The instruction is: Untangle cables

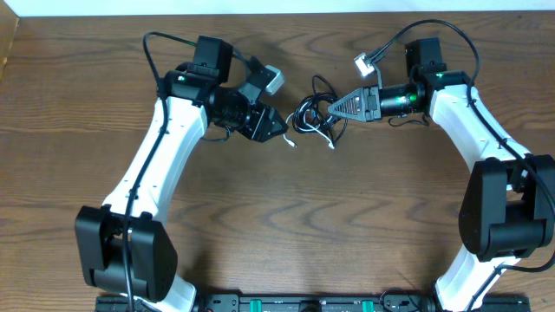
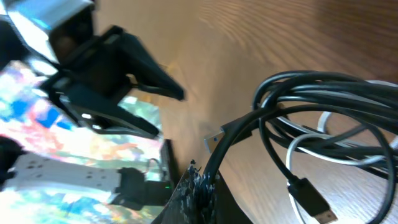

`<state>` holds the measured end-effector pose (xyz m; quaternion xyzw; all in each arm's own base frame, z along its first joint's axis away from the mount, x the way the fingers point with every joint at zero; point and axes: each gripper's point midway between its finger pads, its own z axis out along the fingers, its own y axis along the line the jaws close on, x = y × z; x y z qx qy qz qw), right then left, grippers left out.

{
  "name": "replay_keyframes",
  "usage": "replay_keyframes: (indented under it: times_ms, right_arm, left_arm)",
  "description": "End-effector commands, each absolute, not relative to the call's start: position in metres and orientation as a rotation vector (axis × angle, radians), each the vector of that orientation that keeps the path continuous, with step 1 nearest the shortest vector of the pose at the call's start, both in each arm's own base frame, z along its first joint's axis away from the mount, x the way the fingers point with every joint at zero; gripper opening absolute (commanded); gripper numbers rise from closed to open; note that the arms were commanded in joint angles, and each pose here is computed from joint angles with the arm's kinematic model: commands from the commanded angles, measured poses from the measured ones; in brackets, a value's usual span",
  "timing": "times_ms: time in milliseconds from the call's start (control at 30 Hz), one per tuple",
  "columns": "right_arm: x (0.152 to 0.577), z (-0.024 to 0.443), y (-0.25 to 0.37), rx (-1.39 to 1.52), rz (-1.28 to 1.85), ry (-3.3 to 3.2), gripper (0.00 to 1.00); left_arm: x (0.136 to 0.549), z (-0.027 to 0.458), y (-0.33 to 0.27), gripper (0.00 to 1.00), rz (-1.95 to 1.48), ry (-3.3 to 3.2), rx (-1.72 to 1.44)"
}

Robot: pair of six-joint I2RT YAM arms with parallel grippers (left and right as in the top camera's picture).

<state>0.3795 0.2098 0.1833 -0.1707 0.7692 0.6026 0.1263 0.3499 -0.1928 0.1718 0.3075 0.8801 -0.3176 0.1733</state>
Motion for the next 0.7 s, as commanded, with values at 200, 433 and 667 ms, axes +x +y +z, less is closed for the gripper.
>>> replay_keyframes:
  times_ms: [200, 433, 667]
  right_arm:
    - [0.37, 0.211, 0.213, -0.544, 1.941, 2.081, 0.01]
    - [0.368, 0.214, 0.213, -0.547, 1.963, 2.064, 0.01]
    - [0.368, 0.215, 0.213, -0.548, 1.967, 2.061, 0.01]
  left_arm:
    - [0.353, 0.144, -0.204, 0.65, -0.982, 2.509, 0.927]
    - [0.372, 0.137, -0.217, 0.74, -1.078, 2.489, 0.819]
    - [0.371, 0.141, -0.227, 0.75, -1.124, 2.45, 0.841]
